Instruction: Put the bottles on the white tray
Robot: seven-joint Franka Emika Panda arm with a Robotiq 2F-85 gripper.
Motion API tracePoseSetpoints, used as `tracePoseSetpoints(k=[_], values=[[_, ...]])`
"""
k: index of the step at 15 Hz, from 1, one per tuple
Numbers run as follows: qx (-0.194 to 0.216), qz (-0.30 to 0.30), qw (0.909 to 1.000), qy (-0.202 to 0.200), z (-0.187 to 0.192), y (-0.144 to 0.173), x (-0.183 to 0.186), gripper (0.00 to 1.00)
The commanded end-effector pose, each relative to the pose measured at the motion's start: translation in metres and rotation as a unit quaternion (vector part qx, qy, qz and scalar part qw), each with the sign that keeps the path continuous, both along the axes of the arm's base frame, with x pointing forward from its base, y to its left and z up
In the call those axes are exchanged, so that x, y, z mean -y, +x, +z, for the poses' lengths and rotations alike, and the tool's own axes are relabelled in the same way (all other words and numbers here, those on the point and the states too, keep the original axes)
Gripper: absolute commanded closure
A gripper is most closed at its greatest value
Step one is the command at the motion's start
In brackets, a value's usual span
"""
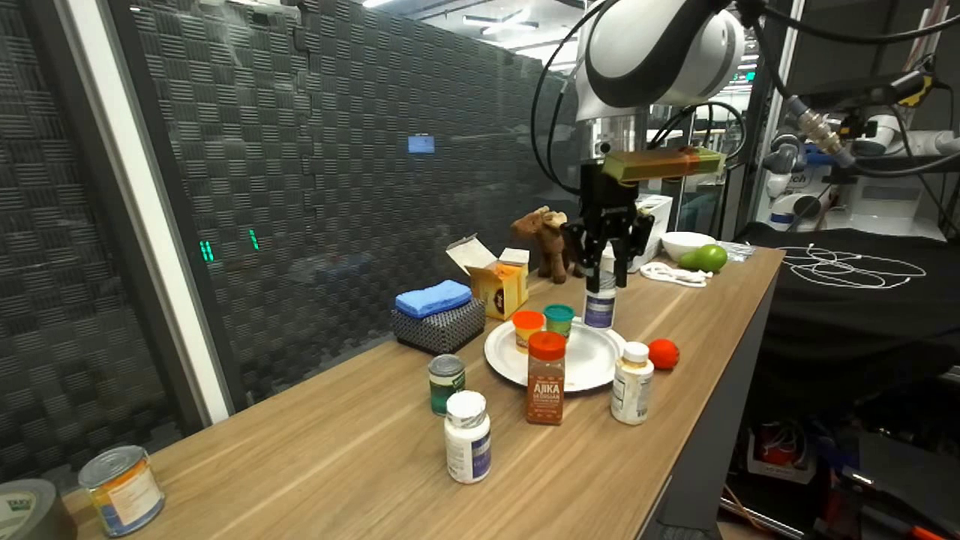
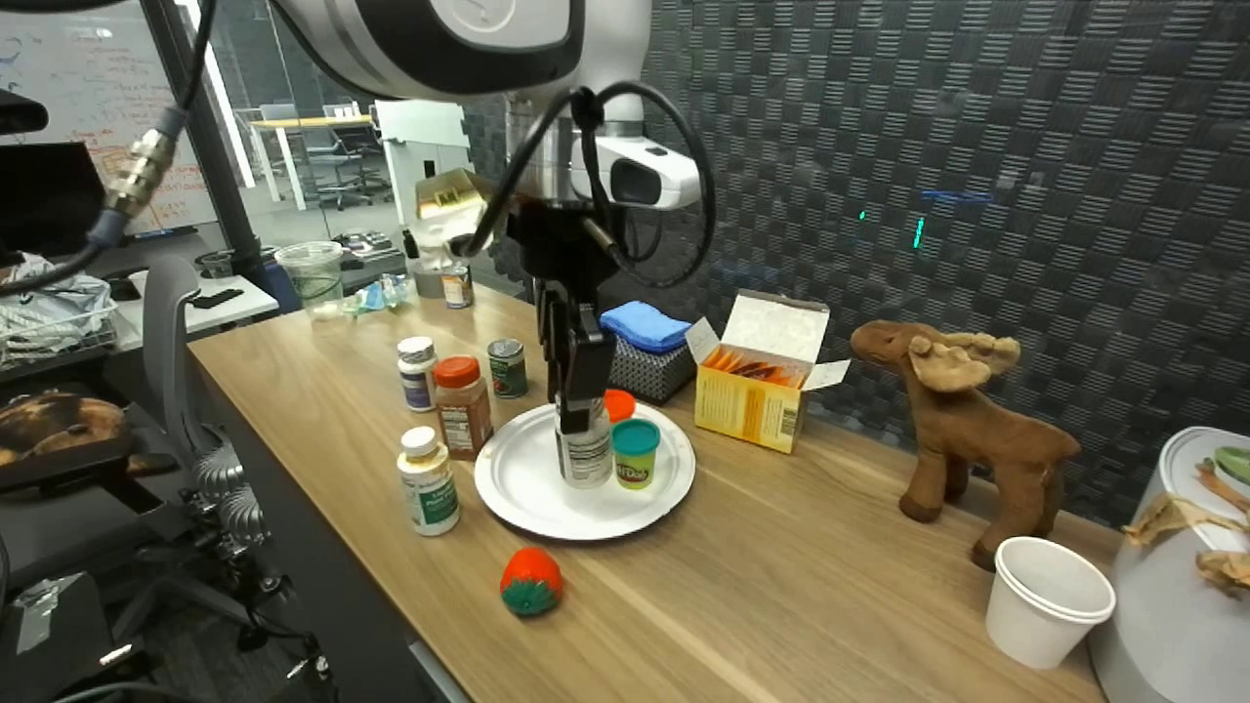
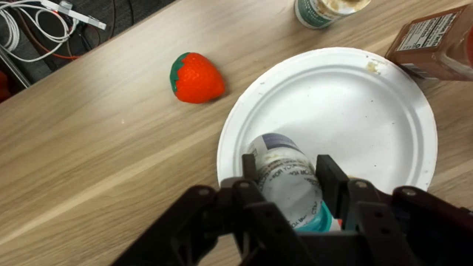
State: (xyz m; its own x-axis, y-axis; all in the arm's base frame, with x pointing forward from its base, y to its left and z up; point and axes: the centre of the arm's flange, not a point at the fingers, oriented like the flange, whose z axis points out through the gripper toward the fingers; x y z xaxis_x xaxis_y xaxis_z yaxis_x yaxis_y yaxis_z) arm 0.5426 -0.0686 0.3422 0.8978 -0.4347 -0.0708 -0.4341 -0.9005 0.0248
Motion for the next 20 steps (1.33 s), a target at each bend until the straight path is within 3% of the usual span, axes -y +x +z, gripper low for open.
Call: tracePoseSetpoints(k=[1, 9, 16, 17, 18, 20], values=[[0.004, 0.024, 0.9996, 0.011, -0.010, 0.023, 0.000, 0.81], [-0.019, 0.031, 0.9993, 0.013, -0.049, 0.046, 0.005, 0.81], [0.006, 0.032, 0.9994, -0.005, -0.045, 0.045, 0.014, 0.81], [0.004, 0.042, 0.9991, -0.005, -0.042, 0.041, 0.014, 0.31], [0.005, 0.048, 0.9988, -0.004, -0.038, 0.036, 0.013, 0.30], [0.006, 0.059, 0.9982, -0.006, -0.027, 0.022, 0.013, 0.16]])
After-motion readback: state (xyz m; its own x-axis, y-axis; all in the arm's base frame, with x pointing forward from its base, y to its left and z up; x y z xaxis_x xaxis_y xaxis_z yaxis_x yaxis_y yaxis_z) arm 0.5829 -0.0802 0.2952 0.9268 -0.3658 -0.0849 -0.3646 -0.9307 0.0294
